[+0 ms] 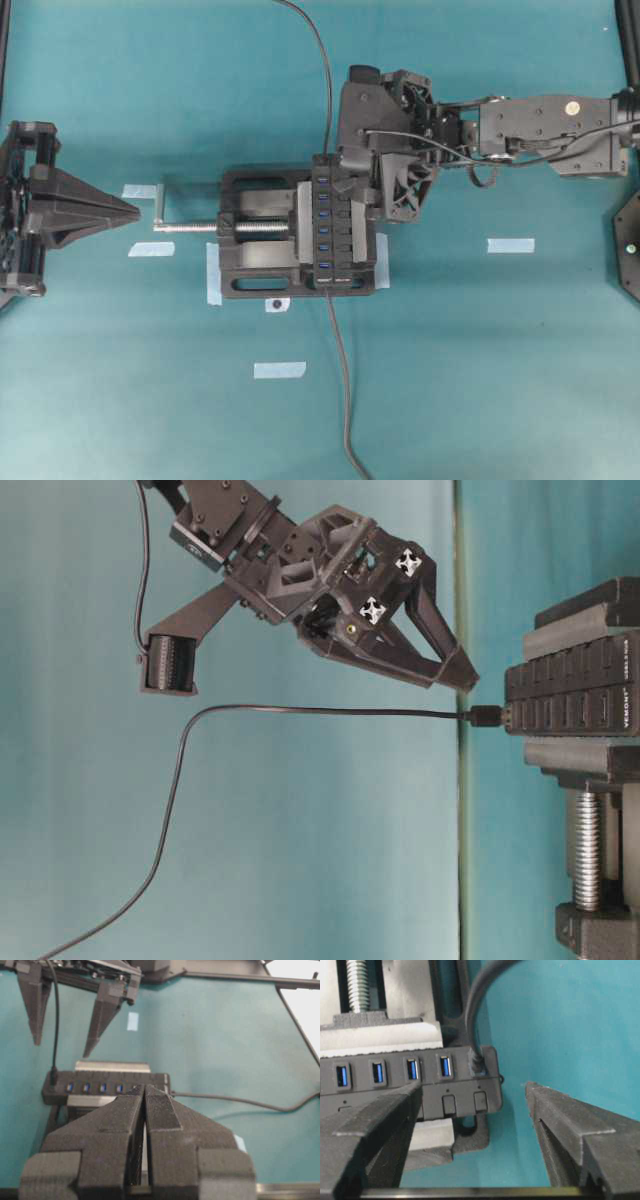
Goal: Insert the USB into the center port of the fixed hub
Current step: 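Close the right gripper on the black USB plug near the hub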
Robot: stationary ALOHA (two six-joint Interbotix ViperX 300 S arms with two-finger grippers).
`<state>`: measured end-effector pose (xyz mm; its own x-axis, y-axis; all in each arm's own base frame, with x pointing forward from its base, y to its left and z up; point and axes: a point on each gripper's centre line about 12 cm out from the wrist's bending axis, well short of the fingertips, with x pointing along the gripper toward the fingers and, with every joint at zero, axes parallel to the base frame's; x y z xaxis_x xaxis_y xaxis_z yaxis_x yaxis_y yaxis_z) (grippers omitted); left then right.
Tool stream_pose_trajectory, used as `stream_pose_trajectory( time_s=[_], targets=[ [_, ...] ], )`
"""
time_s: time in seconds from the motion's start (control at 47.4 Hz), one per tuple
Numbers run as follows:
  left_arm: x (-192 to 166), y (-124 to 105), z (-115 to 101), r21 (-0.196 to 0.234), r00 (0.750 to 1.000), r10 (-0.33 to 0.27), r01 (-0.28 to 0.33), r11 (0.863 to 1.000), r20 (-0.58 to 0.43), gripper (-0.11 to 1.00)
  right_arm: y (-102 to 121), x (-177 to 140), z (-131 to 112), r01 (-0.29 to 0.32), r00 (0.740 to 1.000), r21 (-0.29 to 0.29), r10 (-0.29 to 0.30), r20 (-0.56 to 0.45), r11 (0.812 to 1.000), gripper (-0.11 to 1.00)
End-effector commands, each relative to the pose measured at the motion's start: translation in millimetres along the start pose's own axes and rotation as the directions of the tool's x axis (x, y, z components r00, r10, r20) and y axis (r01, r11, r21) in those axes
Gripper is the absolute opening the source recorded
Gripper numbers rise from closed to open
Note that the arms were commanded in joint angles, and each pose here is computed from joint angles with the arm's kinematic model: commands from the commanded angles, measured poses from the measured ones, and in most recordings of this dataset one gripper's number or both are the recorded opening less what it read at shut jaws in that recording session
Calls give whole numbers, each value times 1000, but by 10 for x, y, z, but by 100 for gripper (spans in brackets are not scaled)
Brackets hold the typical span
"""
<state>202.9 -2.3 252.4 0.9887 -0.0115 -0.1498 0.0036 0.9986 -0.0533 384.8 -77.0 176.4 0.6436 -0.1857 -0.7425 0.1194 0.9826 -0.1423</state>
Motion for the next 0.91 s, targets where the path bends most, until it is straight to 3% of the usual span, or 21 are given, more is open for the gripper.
stream_pose_trajectory(
  time_s=[0.0,0.38,0.886],
  targets=[
    [12,-8,78,0,1000,-3,3,1000,21,1,-22,-51,137,3,999,3,-3,53,1000,84],
    [-5,-9,97,-1,999,-4,4,1000,32,1,-58,89,167,-2,994,13,1,110,1000,84],
    [-13,-7,71,-3,1000,-3,3,1000,27,1,-80,175,146,0,995,19,-2,97,1000,83]
  ],
)
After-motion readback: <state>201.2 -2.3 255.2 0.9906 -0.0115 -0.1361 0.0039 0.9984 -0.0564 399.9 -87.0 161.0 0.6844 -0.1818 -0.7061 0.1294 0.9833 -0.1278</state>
